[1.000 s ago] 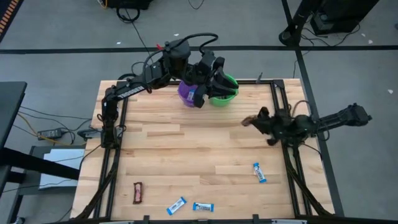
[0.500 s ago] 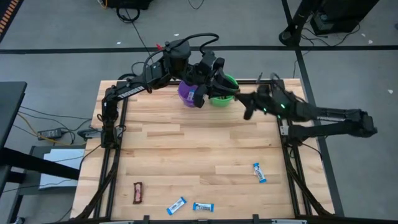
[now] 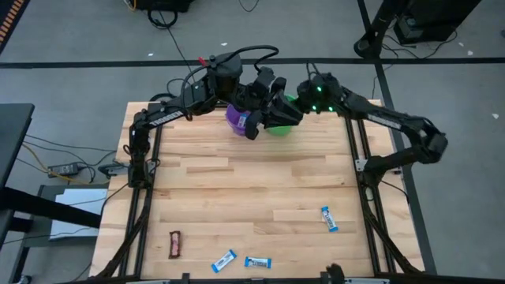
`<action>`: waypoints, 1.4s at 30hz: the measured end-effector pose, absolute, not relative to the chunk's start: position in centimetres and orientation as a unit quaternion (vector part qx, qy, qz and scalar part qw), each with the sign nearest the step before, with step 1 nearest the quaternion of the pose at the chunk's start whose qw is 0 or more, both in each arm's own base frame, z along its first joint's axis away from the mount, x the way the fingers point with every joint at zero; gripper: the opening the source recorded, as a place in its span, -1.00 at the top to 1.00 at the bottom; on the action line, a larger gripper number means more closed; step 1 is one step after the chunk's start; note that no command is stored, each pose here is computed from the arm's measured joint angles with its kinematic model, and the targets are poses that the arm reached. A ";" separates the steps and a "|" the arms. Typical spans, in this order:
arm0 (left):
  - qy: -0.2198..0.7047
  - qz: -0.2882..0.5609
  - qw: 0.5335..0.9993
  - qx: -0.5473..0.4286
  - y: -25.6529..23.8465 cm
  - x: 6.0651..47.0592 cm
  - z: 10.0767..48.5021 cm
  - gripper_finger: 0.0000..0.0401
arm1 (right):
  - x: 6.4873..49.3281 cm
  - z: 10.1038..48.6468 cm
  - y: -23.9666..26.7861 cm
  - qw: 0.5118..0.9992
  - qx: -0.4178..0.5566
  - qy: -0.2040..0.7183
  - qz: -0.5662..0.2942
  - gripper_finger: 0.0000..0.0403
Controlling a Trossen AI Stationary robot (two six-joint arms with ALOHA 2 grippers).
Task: Sort candy by brand, put in halloween buckets
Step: Put the brown chocolate bar into the green bucket
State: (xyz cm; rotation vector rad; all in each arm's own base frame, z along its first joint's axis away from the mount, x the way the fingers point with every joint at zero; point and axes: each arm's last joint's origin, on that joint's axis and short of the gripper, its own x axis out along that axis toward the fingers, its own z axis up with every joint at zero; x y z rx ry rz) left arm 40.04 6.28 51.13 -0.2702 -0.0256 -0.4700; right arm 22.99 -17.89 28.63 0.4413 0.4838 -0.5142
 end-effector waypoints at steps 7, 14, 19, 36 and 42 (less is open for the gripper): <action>-0.010 -0.246 0.960 -0.135 5.8 40.1 51.1 0.34 | 23.8 28.0 -20.2 0.909 0.211 0.259 -0.250 0.93; -0.023 -0.242 0.962 -0.126 6.3 39.3 51.8 0.34 | 23.7 30.2 -20.0 0.922 0.190 0.234 -0.244 0.93; -0.050 -0.200 0.973 -0.102 8.6 37.0 53.5 0.34 | 22.4 32.6 -18.8 0.934 0.172 0.198 -0.243 0.93; 0.017 0.063 0.998 -0.011 19.0 31.9 52.4 0.34 | 19.6 36.5 -16.8 0.939 0.182 0.108 -0.272 0.92; 0.030 0.191 0.981 0.003 23.6 29.0 52.0 0.34 | 20.2 36.2 -17.9 0.927 0.207 0.080 -0.303 0.92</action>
